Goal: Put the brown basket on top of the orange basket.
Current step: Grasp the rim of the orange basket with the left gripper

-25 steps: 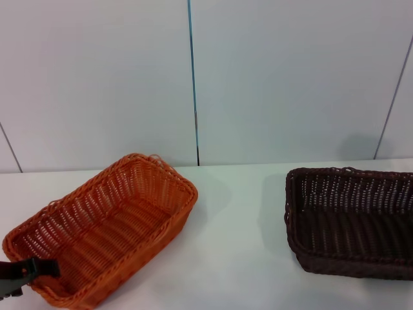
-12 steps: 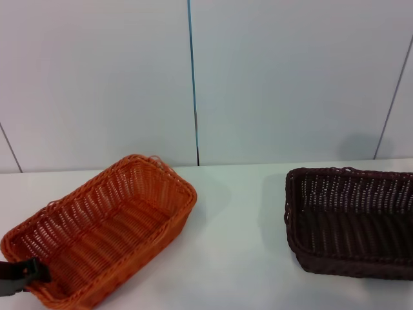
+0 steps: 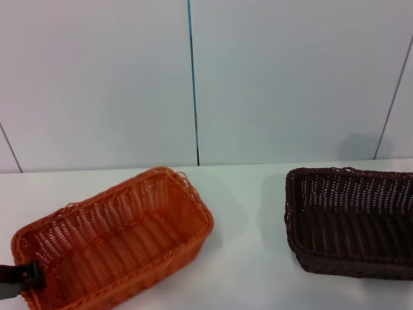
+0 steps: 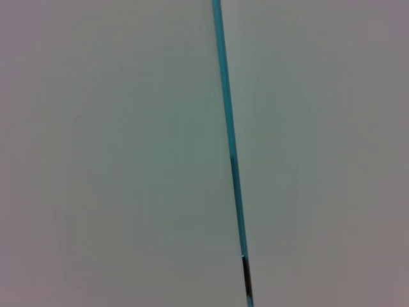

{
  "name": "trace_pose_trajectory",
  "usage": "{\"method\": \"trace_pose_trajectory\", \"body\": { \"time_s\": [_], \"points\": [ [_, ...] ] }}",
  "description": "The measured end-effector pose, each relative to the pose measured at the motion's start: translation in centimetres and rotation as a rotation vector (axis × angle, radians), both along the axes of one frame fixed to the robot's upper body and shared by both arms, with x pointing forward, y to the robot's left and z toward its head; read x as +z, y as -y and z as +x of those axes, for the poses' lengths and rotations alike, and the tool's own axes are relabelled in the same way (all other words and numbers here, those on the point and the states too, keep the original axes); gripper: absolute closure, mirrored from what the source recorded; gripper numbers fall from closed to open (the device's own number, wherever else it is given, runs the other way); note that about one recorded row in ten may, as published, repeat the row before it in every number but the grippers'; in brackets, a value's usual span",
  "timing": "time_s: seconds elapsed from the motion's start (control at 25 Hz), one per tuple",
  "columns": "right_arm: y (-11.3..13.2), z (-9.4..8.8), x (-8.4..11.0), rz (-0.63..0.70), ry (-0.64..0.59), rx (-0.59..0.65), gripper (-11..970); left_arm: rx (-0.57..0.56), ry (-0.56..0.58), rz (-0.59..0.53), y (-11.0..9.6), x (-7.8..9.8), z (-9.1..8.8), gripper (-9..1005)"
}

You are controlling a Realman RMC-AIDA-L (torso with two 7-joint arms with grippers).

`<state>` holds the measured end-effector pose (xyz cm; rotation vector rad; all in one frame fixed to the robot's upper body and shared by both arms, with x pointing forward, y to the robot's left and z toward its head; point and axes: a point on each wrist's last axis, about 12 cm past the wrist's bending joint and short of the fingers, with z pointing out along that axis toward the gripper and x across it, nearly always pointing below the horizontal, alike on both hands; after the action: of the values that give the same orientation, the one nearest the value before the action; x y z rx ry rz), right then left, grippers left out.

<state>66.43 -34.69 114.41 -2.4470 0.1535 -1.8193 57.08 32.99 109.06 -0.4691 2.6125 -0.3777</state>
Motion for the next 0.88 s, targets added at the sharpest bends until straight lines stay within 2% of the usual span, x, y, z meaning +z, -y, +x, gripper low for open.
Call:
{"method": "trace_pose_trajectory", "body": {
  "time_s": [0.56, 0.88],
  "points": [
    [-0.1, 0.0, 0.0, -0.001, 0.0, 0.002, 351, 0.0, -0.011, -0.006, -0.3, 0.2, -0.2, 829],
    [-0.2, 0.1, 0.1, -0.002, 0.002, 0.002, 350, -0.003, 0.019, 0.019, -0.6, 1.4, 0.2, 838]
  ]
}}
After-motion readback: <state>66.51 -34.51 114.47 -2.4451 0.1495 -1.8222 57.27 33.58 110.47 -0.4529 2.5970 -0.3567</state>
